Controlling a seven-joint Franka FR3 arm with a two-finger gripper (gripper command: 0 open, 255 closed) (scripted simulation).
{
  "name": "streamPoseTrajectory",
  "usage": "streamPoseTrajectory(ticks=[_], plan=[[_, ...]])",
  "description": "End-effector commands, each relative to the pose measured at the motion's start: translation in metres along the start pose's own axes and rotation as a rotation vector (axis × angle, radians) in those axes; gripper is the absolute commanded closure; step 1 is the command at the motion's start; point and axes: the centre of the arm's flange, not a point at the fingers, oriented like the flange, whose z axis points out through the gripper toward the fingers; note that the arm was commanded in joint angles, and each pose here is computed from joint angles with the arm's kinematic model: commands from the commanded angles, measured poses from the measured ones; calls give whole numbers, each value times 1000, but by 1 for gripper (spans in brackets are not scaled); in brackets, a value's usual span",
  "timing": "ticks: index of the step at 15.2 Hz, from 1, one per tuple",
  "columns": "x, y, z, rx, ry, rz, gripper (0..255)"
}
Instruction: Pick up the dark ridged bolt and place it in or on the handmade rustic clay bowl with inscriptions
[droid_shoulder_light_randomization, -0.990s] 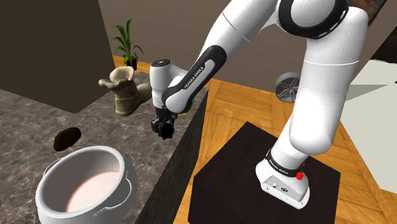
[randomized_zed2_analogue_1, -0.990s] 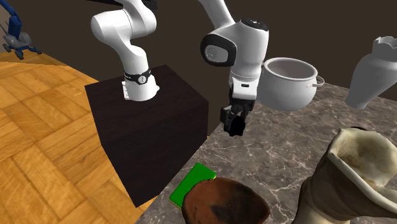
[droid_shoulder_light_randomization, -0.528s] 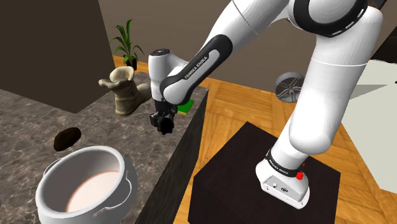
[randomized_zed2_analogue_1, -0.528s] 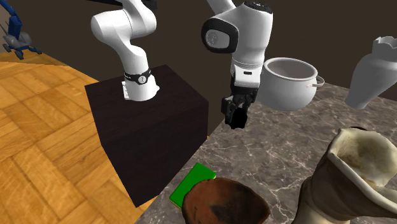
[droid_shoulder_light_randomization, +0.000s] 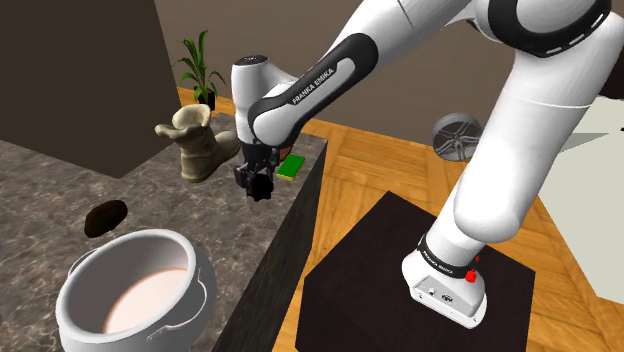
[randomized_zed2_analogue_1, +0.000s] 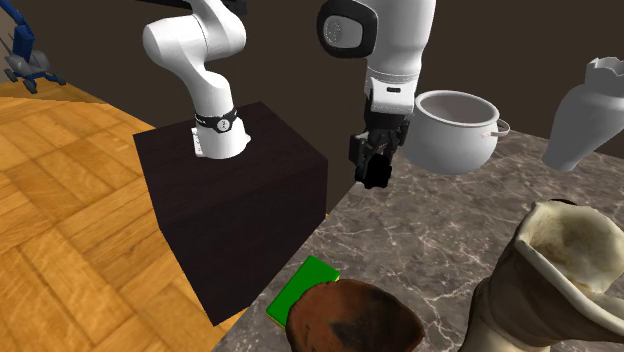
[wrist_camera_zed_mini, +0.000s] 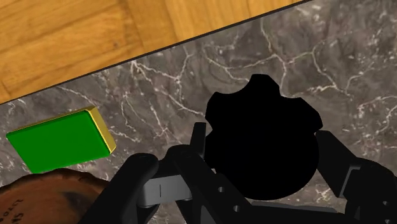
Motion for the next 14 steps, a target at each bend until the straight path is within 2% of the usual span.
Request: streamPoseTrajectory(ticks=[1,12,14], plan=[[0,0,-11,0,0,0,255],[1,1,-64,0,0,0,255],[17,22,-65,0,0,0,255]])
